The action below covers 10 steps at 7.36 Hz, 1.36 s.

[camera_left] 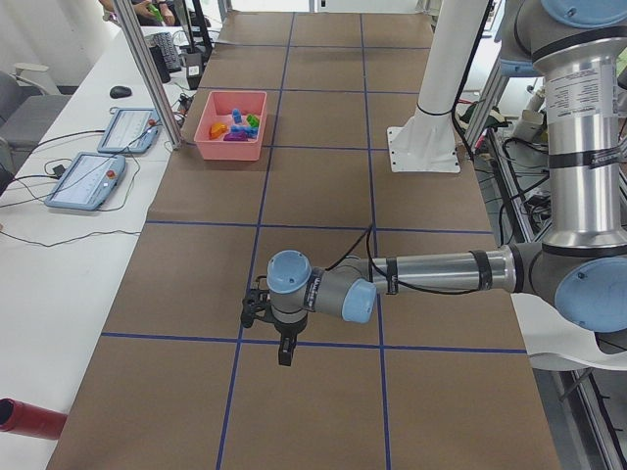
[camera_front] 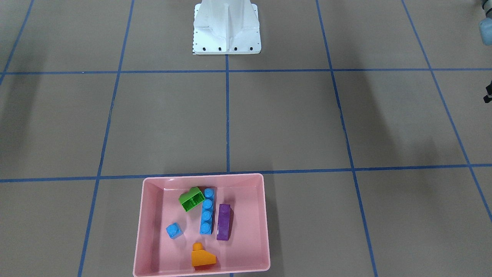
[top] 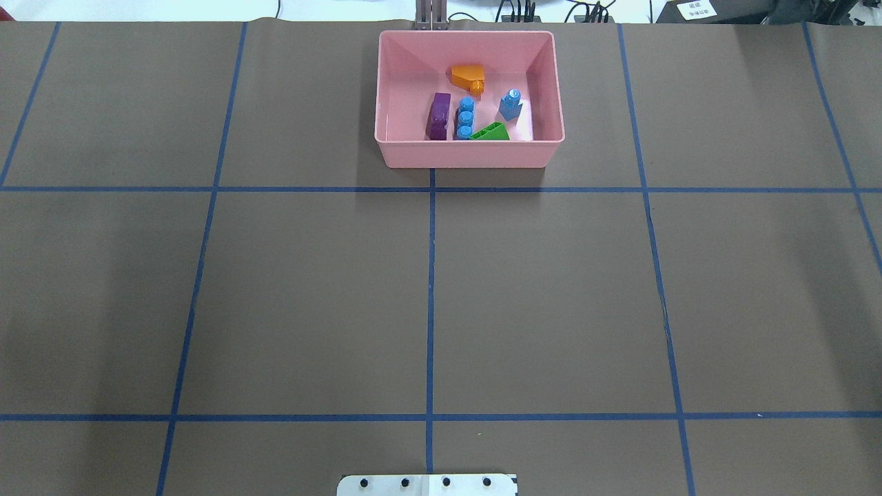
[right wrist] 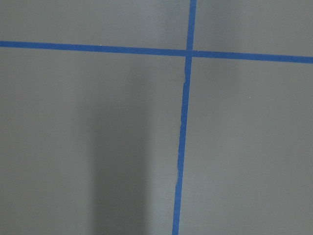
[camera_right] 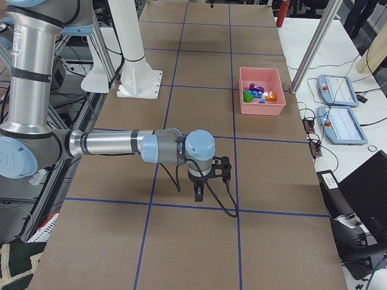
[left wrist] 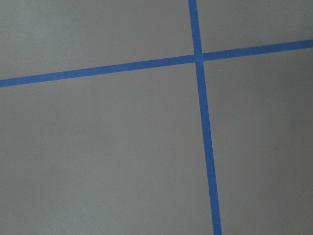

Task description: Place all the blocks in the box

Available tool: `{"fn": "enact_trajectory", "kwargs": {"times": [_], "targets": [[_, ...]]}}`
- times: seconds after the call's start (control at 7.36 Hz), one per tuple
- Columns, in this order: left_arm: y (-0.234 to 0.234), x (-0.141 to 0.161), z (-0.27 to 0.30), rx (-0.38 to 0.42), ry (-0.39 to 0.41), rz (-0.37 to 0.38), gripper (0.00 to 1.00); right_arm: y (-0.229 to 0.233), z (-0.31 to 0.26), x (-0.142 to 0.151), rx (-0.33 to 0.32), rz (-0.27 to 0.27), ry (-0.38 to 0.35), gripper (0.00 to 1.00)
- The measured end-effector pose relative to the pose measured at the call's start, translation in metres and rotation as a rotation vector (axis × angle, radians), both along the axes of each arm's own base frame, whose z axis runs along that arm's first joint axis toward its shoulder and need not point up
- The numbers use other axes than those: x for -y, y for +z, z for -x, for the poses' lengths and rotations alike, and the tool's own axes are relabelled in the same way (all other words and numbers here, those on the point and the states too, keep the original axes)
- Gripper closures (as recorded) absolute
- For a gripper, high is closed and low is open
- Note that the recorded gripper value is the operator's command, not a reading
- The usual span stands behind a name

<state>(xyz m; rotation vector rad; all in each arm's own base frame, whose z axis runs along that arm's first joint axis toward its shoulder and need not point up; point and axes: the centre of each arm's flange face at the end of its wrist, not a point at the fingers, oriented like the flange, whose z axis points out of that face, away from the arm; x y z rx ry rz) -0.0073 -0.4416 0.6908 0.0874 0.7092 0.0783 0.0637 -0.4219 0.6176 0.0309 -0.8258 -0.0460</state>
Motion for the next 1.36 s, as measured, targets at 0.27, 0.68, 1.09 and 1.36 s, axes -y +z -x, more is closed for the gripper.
{"fn": "enact_trajectory", "kwargs": {"times": [0.27, 0.68, 1.09, 1.36], "targets": [[0.001, -0.005, 0.001, -0.002, -0.002, 0.004, 0.0, 0.006, 0.0, 0.018, -0.003, 0.007, 0.001, 0.0], [-0.001, -0.021, 0.004, -0.003, -0.002, 0.007, 0.0, 0.013, 0.0, 0.031, -0.004, 0.022, 0.005, 0.0], [-0.004, -0.016, 0.002, -0.002, -0.001, 0.001, 0.0, 0.02, -0.001, 0.04, -0.002, 0.037, 0.008, 0.0], [-0.01, -0.003, 0.0, -0.003, -0.002, -0.012, 0.0, 0.023, 0.0, 0.04, -0.001, 0.045, 0.008, 0.0]]}}
